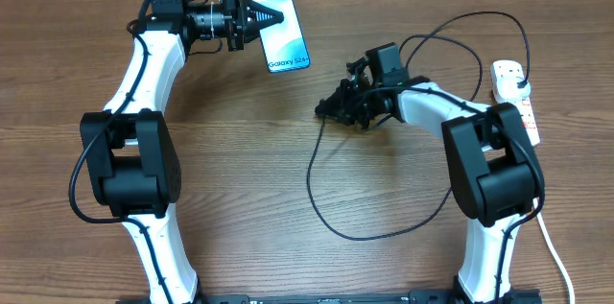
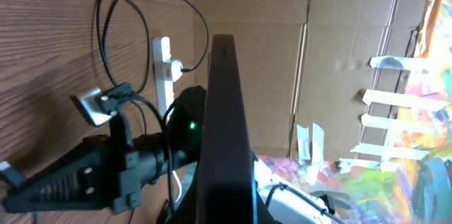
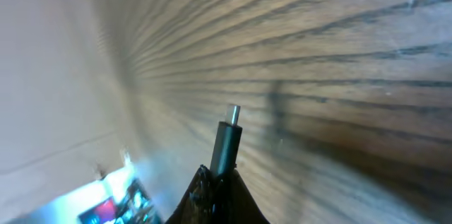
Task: Plug charger to phone and switch on socket
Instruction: 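Grasp the black cable's USB-C plug with the right gripper, then carry the plug with the right gripper toward the phone's bottom port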
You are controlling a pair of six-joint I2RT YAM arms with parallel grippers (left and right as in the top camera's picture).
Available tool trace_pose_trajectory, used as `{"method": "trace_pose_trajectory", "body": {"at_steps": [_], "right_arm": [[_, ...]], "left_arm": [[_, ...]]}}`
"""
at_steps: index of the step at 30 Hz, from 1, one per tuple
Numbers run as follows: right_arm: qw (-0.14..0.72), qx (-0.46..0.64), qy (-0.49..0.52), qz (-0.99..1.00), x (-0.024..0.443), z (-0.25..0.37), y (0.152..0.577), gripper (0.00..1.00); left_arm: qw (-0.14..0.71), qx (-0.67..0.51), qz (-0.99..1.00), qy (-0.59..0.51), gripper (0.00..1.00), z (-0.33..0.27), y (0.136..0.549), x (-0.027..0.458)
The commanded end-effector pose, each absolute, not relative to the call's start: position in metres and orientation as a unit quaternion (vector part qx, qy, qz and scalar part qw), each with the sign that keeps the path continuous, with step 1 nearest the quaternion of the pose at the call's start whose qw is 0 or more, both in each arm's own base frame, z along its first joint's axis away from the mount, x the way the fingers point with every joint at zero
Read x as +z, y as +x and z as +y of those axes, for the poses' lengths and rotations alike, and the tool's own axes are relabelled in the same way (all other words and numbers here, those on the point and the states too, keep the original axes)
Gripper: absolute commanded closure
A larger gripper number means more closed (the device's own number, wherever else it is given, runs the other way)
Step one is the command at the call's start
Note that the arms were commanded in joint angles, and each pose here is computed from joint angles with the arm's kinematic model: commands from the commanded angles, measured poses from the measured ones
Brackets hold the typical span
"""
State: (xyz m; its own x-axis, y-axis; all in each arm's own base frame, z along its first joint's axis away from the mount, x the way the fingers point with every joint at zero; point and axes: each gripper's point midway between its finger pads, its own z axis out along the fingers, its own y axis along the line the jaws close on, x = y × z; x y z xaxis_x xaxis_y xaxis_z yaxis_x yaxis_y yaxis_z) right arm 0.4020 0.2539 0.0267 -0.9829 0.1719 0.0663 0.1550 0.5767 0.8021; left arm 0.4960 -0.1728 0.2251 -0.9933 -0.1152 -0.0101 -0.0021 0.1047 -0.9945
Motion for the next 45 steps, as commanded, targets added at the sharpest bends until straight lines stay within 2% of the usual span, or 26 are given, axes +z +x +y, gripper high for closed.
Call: {"method": "trace_pose_trajectory", "body": {"at_steps": [1, 10, 14, 22, 28, 34, 45], "right_arm": [[0.018, 0.498, 0.030, 0.866, 0.051, 0.252, 0.400, 0.96], [0.091, 0.509, -0.072, 0.853, 0.152, 0.246, 0.371, 0.96], [0.114, 0.506, -0.106, 0.848, 0.197, 0.238, 0.343, 0.96], [0.127, 0.477, -0.135, 0.859, 0.228, 0.221, 0.298, 0.96], [0.200, 0.478, -0.143, 0.843, 0.259, 0.208, 0.254, 0.96], [0.253, 0.534, -0.078, 0.803, 0.254, 0.204, 0.240, 0.96], [0.217, 0.593, -0.021, 0.775, 0.222, 0.256, 0.277, 0.96]], "left_arm": [[0.052, -0.673, 0.738, -0.018, 0.96, -0.174, 0.495, 0.233], [0.052, -0.677, 0.734, -0.006, 0.96, -0.174, 0.492, 0.234], [0.043, -0.686, 0.726, 0.003, 0.96, -0.175, 0.487, 0.238], [0.033, -0.689, 0.724, 0.014, 0.96, -0.186, 0.482, 0.239], [0.023, -0.689, 0.724, 0.025, 0.96, -0.200, 0.476, 0.239], [0.001, -0.695, 0.718, 0.038, 0.96, -0.215, 0.467, 0.242], [-0.061, -0.691, 0.719, 0.047, 0.96, -0.266, 0.442, 0.243]]}}
